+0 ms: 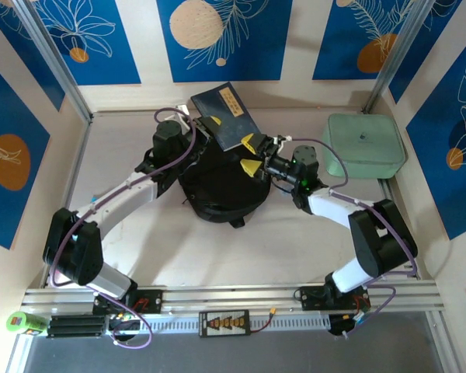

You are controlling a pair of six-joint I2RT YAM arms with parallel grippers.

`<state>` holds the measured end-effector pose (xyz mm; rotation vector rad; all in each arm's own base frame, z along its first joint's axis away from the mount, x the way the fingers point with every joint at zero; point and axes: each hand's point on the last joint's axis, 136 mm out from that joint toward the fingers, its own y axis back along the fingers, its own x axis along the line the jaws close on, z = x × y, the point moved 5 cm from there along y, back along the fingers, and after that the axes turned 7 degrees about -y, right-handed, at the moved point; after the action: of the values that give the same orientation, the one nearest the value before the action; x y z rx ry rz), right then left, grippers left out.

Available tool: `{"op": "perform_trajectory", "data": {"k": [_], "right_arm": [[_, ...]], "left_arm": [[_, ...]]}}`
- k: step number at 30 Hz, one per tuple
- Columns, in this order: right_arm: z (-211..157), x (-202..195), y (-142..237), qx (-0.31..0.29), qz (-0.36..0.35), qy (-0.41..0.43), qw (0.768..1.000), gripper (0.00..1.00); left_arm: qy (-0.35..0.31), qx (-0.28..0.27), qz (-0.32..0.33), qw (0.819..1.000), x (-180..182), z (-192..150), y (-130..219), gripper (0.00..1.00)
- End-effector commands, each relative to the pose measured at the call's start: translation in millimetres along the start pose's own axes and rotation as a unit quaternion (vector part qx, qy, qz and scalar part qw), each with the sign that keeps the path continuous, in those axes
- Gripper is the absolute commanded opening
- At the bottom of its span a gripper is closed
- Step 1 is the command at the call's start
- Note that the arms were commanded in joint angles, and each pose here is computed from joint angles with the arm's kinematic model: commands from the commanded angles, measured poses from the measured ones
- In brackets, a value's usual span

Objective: Pack the student bag
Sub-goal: Pass the book.

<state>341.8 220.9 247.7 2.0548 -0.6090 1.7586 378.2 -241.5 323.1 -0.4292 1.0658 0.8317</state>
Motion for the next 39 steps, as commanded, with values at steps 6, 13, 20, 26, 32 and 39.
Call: {"op": "perform_trajectory", "data": {"k": [6, 13, 20, 26, 32, 39], "right_arm": [[2.8, 32.1, -21.5, -0.025, 0.061, -0.003, 0.998, 0.85], [6.3, 35.6, -27.7, -0.06, 0.068, 0.02, 0.996, 0.67], [7.0, 37.5, -31.9, -0.069, 0.06, 0.033, 0.995, 0.54], [7.3, 23.1, -35.0, -0.069, 0.03, 0.021, 0.997, 0.29], [11.2, 10.2, -24.6, -0.075, -0.043, 0.033, 0.996, 0.08], [13.4, 1.7, 12.2, -0.095, -0.123, 0.095, 0.983, 0.05]], "left_arm": [[0.049, -0.028, -0.04, 0.998, -4.2, -2.0, -3.3, 0.0], [0.051, -0.041, -0.04, 0.997, -2.5, -0.5, 0.8, 0.0], [0.031, -0.028, -0.048, 0.998, -10.5, -1.0, -0.4, 0.0], [0.027, -0.027, -0.037, 0.999, -0.8, -4.6, -0.7, 0.03], [-0.032, -0.009, 0.032, 0.999, 25.0, -15.2, 10.8, 0.51], [-0.221, 0.034, 0.156, 0.962, 52.3, -24.3, 48.2, 0.79]]}}
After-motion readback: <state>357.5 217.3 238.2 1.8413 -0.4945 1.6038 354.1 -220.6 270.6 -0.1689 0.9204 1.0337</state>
